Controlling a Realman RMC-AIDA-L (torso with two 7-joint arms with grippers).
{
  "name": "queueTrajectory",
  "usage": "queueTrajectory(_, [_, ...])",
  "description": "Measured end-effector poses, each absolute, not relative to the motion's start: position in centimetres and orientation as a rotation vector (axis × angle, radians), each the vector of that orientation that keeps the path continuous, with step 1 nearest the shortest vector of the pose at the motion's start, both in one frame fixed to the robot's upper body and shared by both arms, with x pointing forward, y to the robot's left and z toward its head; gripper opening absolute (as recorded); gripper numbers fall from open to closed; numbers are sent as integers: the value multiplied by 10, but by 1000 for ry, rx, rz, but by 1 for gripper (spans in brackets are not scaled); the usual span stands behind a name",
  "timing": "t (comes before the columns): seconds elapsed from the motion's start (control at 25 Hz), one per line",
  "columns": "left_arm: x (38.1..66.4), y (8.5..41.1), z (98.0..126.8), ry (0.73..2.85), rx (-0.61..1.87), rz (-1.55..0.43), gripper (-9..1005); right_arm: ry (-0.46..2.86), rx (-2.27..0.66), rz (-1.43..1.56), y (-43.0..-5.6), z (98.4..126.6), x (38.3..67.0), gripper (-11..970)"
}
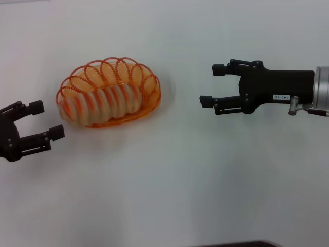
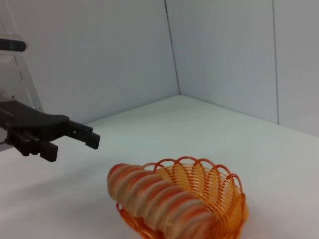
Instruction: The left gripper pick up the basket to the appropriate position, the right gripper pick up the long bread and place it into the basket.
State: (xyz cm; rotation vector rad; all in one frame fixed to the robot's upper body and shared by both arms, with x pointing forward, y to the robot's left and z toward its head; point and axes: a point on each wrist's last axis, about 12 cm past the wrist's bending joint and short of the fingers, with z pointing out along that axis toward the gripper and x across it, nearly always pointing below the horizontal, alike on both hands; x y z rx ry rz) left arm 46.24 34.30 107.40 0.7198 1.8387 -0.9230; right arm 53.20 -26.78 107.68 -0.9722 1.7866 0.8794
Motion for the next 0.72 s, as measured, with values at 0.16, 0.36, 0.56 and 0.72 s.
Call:
queueTrajectory(0.16, [462, 343, 1074, 1839, 727, -924, 875, 1783, -993, 877, -269, 1076, 530, 958])
queueTrajectory(0.36, [461, 344, 1074, 1839, 749, -915, 887, 1774, -1014, 874, -270, 1075, 527, 958])
queueTrajectory(0.56, [460, 345, 1072, 1872, 778, -901, 887, 1741, -1046, 869, -272, 1076, 523, 958])
queueTrajectory(0.72, [460, 346, 1072, 1882, 786, -894, 887, 1735, -1051, 871, -272, 1076, 522, 958])
